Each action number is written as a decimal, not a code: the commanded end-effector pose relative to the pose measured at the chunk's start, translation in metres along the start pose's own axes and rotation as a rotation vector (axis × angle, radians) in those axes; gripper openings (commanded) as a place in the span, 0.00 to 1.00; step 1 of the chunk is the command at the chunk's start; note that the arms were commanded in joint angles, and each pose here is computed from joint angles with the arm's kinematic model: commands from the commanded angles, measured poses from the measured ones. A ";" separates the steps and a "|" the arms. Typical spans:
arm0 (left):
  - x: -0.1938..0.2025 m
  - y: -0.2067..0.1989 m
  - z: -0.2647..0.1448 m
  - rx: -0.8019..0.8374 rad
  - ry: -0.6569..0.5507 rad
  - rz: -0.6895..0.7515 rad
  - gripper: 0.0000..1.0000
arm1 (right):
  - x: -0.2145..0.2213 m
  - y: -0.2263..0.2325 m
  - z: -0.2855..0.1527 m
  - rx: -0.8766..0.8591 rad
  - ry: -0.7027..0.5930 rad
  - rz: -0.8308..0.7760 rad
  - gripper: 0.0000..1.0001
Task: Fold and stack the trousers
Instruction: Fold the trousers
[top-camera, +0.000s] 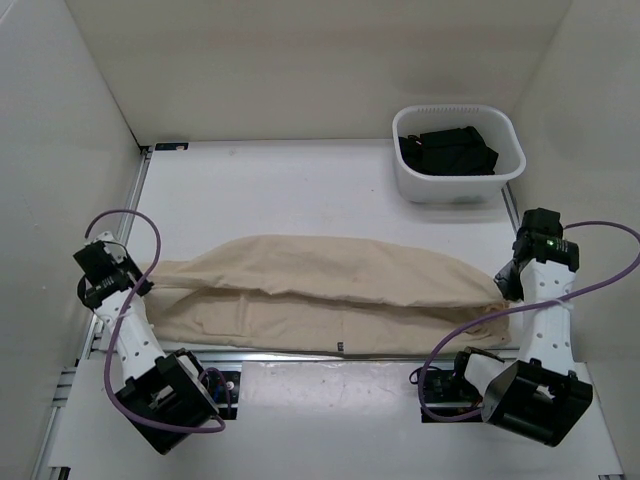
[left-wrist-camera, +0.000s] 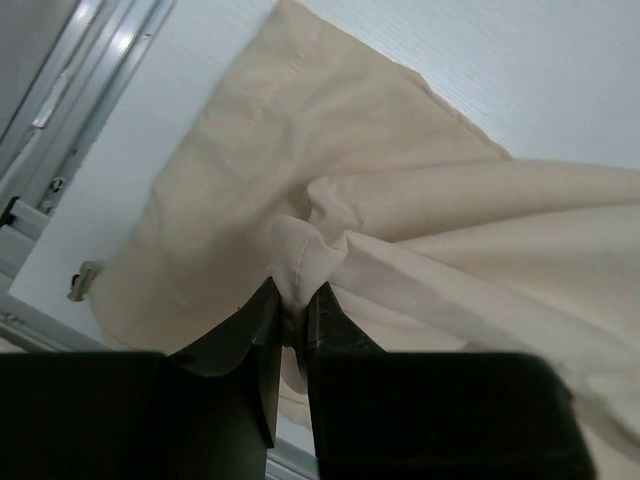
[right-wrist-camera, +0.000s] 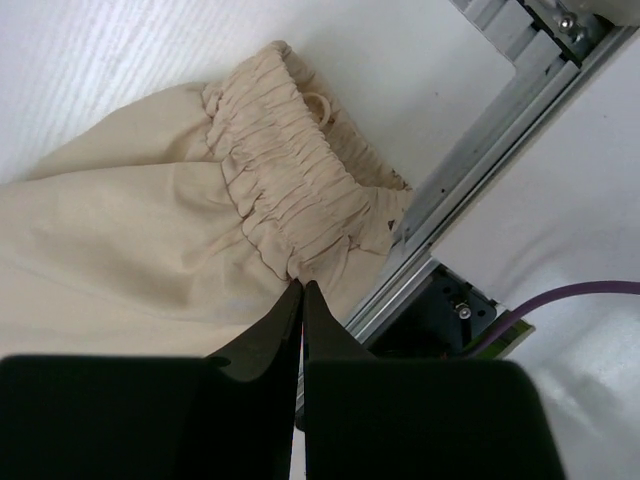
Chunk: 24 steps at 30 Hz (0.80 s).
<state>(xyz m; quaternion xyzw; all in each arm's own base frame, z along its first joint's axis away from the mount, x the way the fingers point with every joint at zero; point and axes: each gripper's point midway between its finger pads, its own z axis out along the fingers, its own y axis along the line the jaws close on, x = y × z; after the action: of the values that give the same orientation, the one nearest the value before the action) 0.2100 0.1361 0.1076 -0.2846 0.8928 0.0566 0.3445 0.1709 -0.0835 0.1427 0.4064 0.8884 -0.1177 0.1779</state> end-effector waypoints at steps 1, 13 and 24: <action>-0.016 0.020 -0.006 -0.107 -0.063 -0.006 0.14 | 0.008 -0.021 0.004 0.083 -0.007 -0.025 0.00; 0.061 0.021 -0.003 -0.111 0.143 -0.023 0.14 | 0.050 -0.010 0.028 0.037 0.112 0.120 0.15; -0.016 0.010 -0.068 -0.094 -0.043 -0.008 1.00 | 0.037 0.071 -0.020 -0.272 0.033 -0.264 0.71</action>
<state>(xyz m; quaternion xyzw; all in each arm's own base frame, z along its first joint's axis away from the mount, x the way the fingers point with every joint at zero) 0.1544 0.1254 0.0922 -0.3176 0.9051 0.0983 0.2652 0.1707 -0.0294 0.1136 0.3526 0.9219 -0.0376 0.1562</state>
